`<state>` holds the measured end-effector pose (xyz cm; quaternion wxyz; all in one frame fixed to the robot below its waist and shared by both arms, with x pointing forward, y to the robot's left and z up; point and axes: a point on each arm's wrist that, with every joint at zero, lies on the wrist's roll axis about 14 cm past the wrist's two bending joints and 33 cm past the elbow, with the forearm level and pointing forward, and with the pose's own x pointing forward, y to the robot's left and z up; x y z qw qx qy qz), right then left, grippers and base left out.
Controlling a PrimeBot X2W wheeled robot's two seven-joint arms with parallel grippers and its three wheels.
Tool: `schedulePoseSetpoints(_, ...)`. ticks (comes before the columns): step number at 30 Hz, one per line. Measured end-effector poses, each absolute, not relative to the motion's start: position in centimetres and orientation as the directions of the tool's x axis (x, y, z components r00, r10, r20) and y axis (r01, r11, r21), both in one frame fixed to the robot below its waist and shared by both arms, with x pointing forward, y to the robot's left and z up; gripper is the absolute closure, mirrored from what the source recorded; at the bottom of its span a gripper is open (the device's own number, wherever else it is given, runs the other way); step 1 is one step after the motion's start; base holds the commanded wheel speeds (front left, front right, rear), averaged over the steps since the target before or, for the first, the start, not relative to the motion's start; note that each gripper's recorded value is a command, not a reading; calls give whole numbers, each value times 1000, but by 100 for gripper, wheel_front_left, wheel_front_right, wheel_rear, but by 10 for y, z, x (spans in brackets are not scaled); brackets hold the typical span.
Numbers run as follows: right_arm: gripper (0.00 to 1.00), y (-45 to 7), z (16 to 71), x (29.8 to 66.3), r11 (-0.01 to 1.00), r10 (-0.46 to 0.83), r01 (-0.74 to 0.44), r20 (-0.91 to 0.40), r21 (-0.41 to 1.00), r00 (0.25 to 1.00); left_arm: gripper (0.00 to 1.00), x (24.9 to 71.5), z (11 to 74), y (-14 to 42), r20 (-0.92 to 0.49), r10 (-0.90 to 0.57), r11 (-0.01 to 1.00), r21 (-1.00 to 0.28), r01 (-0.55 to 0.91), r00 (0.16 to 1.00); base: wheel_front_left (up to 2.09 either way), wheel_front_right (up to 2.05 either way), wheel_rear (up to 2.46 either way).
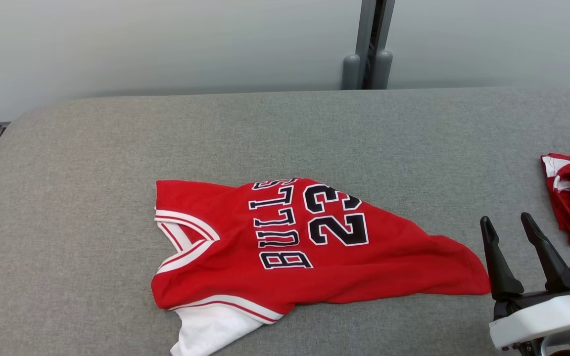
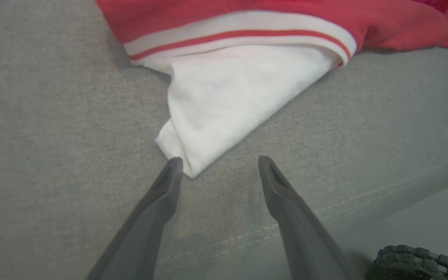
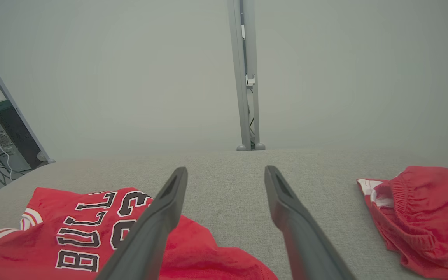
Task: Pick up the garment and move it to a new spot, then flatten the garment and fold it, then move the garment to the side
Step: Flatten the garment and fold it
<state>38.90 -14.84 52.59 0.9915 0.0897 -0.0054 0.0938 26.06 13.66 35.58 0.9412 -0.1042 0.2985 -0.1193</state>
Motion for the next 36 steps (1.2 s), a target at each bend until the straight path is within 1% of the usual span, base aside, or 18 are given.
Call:
schedulePoseSetpoints(8, 0, -150, 518, 394, 968, 179, -176, 1, 180, 984, 0, 275, 348, 142, -533, -286, 954, -232, 188, 796, 0, 0, 0)
schedulePoseSetpoints(9, 0, -150, 518, 394, 968, 179, -176, 1, 180, 984, 15, 275, 348, 142, -533, -286, 954, -232, 188, 796, 0, 0, 0)
schedulePoseSetpoints(10, 0, -151, 515, 394, 968, 177, -173, -8, 181, 984, 100, 275, 347, 142, -537, -292, 953, -228, 197, 791, 0, 0, 0)
schedulePoseSetpoints(15, 0, -158, 489, 390, 973, 167, -146, -106, 178, 980, 100, 279, 345, 143, -534, -292, 954, -224, 200, 794, 0, 0, 0)
schedulePoseSetpoints(18, 0, -164, 457, 383, 975, 163, -125, -209, 182, 964, 100, 281, 344, 145, -533, -288, 955, -225, 195, 796, 0, 0, 0)
schedulePoseSetpoints(22, 0, -167, 410, 372, 975, 157, -87, -348, 206, 924, 100, 285, 343, 148, -534, -284, 955, -228, 188, 796, 0, 0, 0)
schedulePoseSetpoints(25, 0, -166, 385, 370, 972, 150, -60, -406, 226, 901, 100, 288, 341, 149, -537, -284, 955, -232, 186, 794, 0, 0, 0)
schedulePoseSetpoints(31, 0, -160, 360, 379, 966, 152, -38, -445, 255, 883, 100, 298, 341, 150, -527, -290, 953, -237, 190, 799, 0, 0, 0)
schedulePoseSetpoints(32, 53, -159, 357, 380, 966, 158, -42, -455, 255, 876, 100, 300, 341, 150, -525, -292, 953, -235, 193, 800, 0, 0, 0)
schedulePoseSetpoints(33, 100, -158, 355, 382, 965, 163, -45, -461, 257, 872, 100, 301, 341, 150, -523, -293, 952, -234, 196, 800, 0, 0, 0)
schedulePoseSetpoints(36, 100, -158, 355, 386, 963, 174, -54, -457, 262, 872, 100, 303, 345, 149, -510, -298, 948, -253, 191, 807, 0, 0, 0)
